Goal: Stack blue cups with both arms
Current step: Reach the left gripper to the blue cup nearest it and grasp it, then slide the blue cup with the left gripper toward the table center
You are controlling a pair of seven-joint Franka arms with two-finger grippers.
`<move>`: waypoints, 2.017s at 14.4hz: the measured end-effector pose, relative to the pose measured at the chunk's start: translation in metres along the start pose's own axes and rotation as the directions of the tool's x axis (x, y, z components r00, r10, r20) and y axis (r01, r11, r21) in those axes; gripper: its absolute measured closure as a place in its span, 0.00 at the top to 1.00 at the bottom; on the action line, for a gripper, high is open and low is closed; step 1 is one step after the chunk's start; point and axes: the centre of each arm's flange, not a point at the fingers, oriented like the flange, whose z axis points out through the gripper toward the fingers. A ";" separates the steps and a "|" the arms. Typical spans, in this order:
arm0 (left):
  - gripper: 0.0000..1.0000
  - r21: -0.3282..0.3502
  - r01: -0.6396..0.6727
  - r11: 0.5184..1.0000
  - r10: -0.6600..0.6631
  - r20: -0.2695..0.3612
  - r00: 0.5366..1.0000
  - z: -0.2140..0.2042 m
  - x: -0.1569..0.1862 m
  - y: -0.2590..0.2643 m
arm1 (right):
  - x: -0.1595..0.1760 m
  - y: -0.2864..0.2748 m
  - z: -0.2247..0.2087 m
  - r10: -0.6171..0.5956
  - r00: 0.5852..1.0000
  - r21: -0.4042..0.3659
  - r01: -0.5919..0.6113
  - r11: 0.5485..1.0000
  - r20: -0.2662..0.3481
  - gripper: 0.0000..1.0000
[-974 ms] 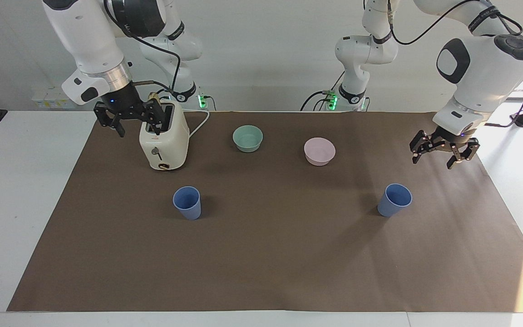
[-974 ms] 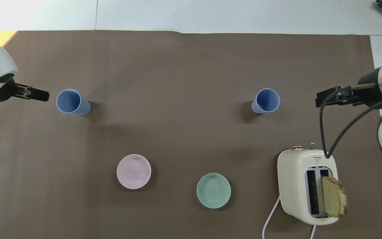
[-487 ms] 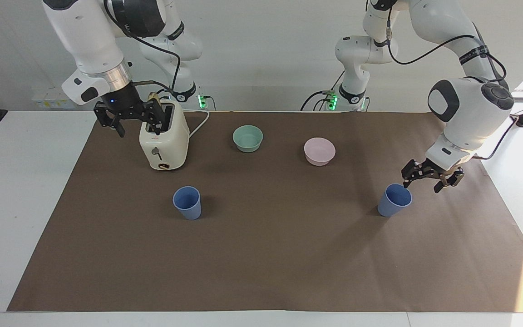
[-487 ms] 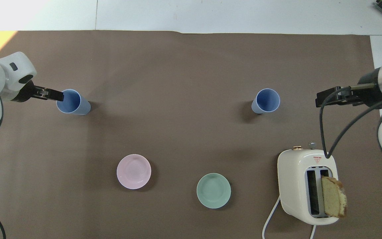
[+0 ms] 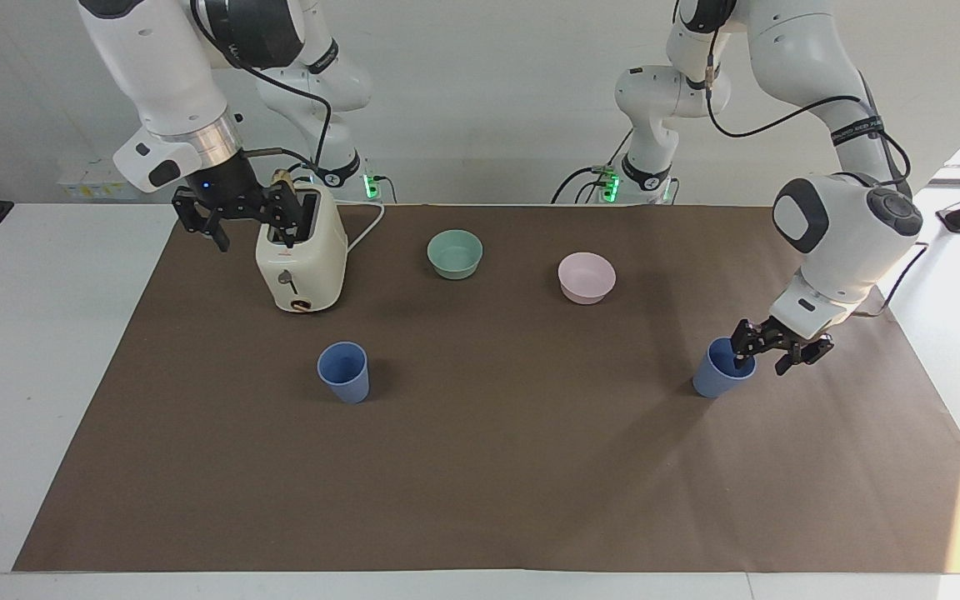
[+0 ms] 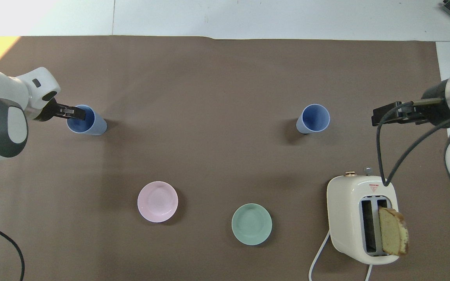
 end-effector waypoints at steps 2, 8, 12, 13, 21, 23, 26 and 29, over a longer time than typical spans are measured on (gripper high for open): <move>0.49 -0.002 0.003 1.000 -0.003 0.004 1.000 0.006 -0.003 0.000 | 0.000 0.000 0.000 0.000 1.000 0.000 0.000 1.000 0.000 1.00; 0.04 -0.017 -0.009 1.000 0.009 0.015 1.000 -0.001 -0.001 0.026 | 0.000 0.000 0.000 0.000 1.000 0.000 0.000 1.000 0.000 1.00; 0.04 -0.023 0.069 0.997 -0.069 0.006 0.998 -0.012 0.006 0.109 | 0.000 0.000 0.000 0.000 1.000 0.000 0.000 1.000 0.000 1.00; 0.04 -0.020 0.081 0.997 -0.081 0.009 0.997 -0.011 0.006 0.130 | 0.000 0.000 0.000 0.000 1.000 0.000 0.000 1.000 0.000 1.00; 0.04 -0.050 0.119 0.992 -0.120 -0.020 0.993 0.000 -0.012 0.287 | 0.000 0.001 0.000 0.002 1.000 0.000 -0.002 1.000 0.000 1.00; 0.04 -0.051 0.117 0.992 -0.118 -0.010 0.993 0.007 -0.020 0.310 | 0.000 0.003 0.000 0.006 1.000 0.000 -0.006 1.000 -0.003 1.00; 0.08 -0.046 0.112 0.993 -0.112 0.004 0.994 0.014 -0.026 0.318 | 0.004 0.005 -0.001 0.008 1.000 0.001 -0.008 1.000 -0.030 1.00; 0.44 -0.045 0.117 0.992 -0.116 0.004 0.993 0.014 -0.025 0.315 | 0.007 0.006 0.009 0.010 0.999 0.001 -0.010 1.000 -0.045 1.00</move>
